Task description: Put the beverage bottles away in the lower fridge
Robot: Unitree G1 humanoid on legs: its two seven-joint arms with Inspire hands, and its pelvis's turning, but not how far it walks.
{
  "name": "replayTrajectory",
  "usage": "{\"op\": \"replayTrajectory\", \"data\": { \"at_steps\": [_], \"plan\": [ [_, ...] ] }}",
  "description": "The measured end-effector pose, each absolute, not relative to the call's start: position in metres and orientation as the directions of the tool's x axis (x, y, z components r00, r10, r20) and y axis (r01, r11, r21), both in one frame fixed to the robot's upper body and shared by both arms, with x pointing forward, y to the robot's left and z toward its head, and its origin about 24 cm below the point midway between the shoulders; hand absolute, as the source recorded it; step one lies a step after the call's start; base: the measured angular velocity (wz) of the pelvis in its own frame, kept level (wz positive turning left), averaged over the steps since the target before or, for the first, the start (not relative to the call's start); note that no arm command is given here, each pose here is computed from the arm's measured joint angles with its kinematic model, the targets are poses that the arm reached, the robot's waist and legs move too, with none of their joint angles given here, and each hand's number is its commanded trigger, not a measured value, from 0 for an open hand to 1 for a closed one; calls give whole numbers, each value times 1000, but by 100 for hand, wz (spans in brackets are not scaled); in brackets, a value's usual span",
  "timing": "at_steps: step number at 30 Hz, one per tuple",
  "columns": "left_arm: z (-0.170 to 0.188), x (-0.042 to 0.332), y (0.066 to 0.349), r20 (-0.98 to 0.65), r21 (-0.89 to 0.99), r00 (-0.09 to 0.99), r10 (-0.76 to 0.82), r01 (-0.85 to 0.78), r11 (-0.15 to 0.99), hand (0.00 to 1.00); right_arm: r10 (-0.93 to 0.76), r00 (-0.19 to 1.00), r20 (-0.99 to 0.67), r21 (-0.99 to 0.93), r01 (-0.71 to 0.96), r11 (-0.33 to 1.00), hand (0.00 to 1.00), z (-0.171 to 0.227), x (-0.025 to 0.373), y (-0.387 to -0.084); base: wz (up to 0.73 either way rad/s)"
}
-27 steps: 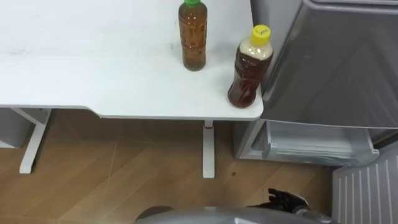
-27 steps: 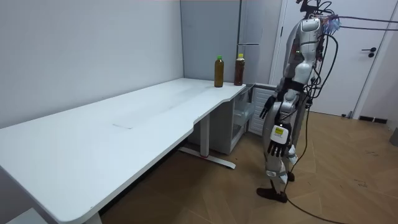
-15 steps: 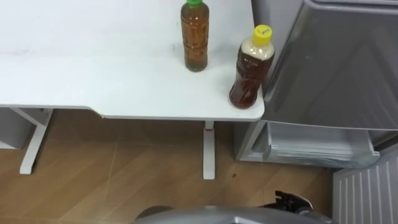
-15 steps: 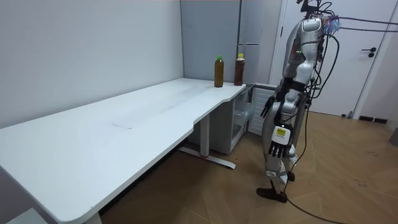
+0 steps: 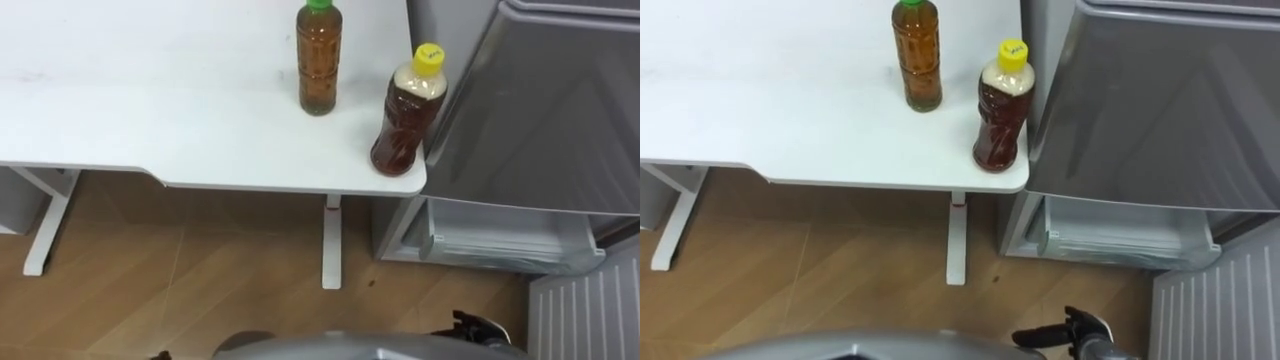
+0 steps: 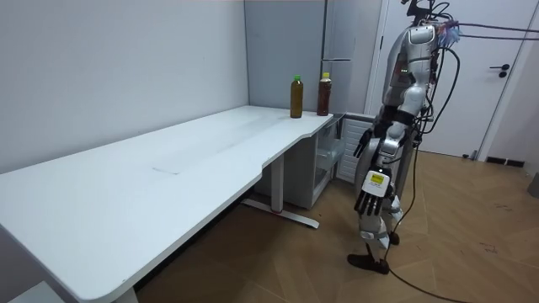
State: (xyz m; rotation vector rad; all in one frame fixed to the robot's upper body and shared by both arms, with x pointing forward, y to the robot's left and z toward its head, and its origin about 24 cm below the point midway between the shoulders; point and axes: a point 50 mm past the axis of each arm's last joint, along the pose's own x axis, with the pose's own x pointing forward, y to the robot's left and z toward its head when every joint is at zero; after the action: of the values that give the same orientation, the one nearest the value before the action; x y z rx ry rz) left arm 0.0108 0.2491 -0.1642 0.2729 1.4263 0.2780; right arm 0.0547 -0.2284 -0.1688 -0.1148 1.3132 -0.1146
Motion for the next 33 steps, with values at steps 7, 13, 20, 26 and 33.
{"op": "replayTrajectory", "data": {
  "at_steps": [7, 13, 20, 26, 33],
  "plan": [
    [-160, 13, 258, -864, 424, 110, 492, -370, 827, 0, -155, 240, -958, -153, 27, 988, 0, -169, 51, -229, 10],
    [-150, 17, 272, -760, 520, 85, 644, -514, 682, 0, -161, 239, -957, -161, 22, 987, 0, -169, 50, -230, 4],
    [-132, 42, 287, -601, 570, 121, 790, -628, 530, 0, -168, 229, -959, -168, 21, 986, 0, -169, 45, -231, 7],
    [-110, 57, 298, -431, 567, 104, 896, -741, 359, 0, -181, 225, -957, -182, 13, 983, 0, -169, 42, -234, 12],
    [-81, 83, 305, -279, 457, 161, 947, -845, 278, 0, -158, 264, -951, -165, -2, 986, 0, -168, 47, -233, 8]
  ]
}}
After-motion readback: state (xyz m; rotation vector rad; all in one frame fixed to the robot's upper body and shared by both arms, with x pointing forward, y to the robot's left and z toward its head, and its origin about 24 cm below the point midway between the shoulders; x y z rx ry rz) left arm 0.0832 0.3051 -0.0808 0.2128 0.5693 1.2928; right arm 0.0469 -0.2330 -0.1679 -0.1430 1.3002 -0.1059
